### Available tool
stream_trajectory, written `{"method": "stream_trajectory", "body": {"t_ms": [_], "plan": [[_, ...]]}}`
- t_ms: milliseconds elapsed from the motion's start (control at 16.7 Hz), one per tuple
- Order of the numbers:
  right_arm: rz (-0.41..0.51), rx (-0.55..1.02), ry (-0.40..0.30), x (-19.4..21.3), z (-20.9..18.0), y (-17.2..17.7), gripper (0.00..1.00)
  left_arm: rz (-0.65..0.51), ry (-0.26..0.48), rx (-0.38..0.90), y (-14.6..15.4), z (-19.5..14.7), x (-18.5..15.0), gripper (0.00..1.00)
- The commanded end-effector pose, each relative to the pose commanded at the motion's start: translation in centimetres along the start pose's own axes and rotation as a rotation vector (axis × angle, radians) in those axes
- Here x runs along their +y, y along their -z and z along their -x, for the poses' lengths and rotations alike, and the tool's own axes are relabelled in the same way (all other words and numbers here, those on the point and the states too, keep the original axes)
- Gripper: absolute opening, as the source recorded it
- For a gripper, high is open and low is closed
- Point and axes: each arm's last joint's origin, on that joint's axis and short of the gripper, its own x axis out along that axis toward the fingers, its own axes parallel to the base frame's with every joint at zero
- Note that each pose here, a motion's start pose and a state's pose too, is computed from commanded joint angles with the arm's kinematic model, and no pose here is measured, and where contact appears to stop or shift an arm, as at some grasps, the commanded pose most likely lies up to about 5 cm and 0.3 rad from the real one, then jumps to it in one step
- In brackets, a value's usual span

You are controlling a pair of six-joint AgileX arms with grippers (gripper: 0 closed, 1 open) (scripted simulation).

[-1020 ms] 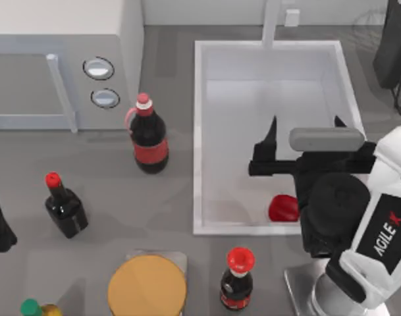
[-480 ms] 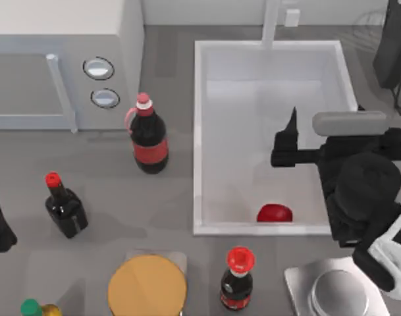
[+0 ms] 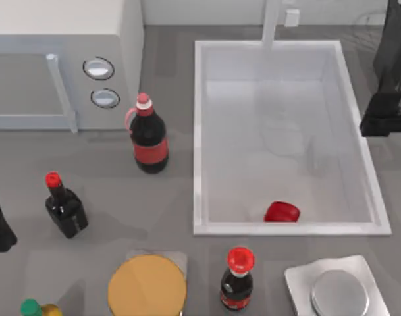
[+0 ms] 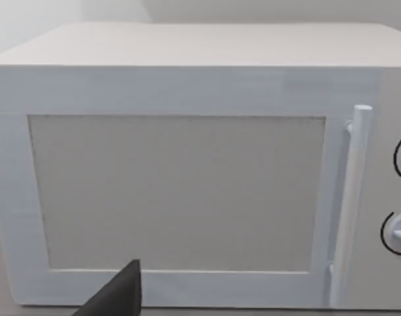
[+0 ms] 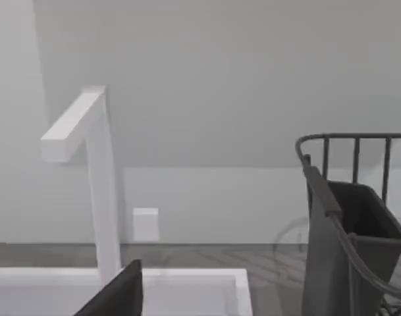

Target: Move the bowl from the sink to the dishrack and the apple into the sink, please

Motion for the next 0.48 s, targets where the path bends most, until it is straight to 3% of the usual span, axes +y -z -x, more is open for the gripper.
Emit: {"method": "stream_trajectory", "body": {"t_ms": [240, 480], "plan": [[-0.03, -0.104, 0.001, -4.0, 5.8, -3.3, 1.0, 0.0, 0.0, 0.0, 0.0, 0.0, 0.0, 1.0], [-0.018, -0.101, -0.002, -6.4, 10.1, -1.7, 1.0, 0.0, 0.0, 0.0, 0.0, 0.0, 0.0, 1.0]]}}
